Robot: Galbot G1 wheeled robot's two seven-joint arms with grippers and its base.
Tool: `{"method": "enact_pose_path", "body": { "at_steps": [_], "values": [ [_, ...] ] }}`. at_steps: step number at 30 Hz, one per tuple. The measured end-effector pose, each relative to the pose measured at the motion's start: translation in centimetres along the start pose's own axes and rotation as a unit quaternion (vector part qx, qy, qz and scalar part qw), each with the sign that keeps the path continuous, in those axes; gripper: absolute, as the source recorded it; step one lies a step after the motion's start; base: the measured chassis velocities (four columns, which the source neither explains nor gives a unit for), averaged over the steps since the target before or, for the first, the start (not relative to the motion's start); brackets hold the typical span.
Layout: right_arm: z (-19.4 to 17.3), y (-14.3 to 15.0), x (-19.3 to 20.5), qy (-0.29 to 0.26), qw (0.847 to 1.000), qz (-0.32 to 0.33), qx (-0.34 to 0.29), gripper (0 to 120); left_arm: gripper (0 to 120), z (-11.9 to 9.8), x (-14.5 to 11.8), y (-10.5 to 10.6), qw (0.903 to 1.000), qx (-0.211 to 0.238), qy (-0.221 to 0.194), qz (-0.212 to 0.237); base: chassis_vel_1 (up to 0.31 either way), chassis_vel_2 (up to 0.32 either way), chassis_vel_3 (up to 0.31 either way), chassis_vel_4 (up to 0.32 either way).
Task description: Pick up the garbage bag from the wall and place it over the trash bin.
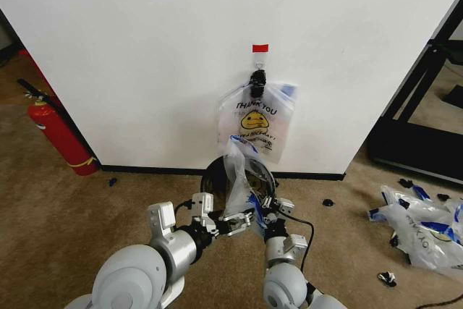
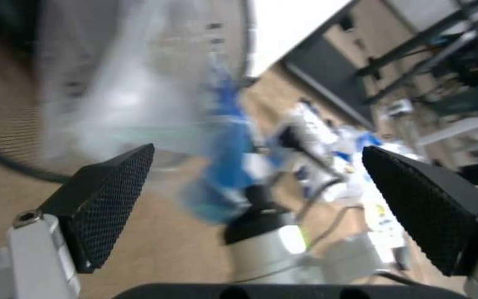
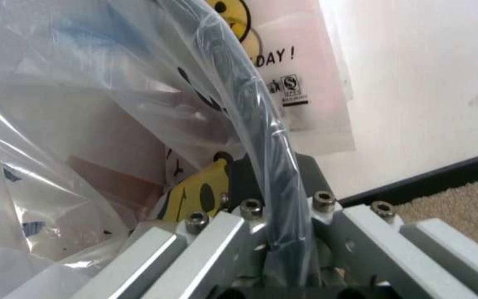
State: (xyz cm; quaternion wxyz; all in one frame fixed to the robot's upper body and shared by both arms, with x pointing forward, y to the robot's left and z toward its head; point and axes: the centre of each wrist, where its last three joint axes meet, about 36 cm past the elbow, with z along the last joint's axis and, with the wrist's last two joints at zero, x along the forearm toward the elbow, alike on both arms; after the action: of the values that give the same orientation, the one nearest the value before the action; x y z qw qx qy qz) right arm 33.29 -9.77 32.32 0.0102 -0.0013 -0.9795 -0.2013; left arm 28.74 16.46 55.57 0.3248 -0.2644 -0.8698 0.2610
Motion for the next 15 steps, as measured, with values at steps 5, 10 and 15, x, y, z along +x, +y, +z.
{"method": "enact_pose_path", "body": {
  "at_steps": [5, 10, 15],
  "values": [
    [0.1, 0.3, 0.1, 0.001, 1.000, -0.006, -0.001, 0, 96, 0.5, -1.3, -0.2, 0.9995, 0.018, 0.000, 0.026, 0.000, 0.000, 0.000, 0.000],
    [0.1, 0.3, 0.1, 0.002, 1.000, -0.011, 0.001, 0, 94, 0.7, -2.9, 0.3, 0.9992, 0.033, -0.001, 0.022, 0.000, 0.000, 0.000, 0.000],
    [0.0, 0.1, -0.1, -0.001, 1.000, -0.013, 0.003, 0, 90, 0.5, -3.7, 0.9, 0.9994, 0.032, -0.004, 0.014, 0.000, 0.000, 0.000, 0.000]
  ]
}}
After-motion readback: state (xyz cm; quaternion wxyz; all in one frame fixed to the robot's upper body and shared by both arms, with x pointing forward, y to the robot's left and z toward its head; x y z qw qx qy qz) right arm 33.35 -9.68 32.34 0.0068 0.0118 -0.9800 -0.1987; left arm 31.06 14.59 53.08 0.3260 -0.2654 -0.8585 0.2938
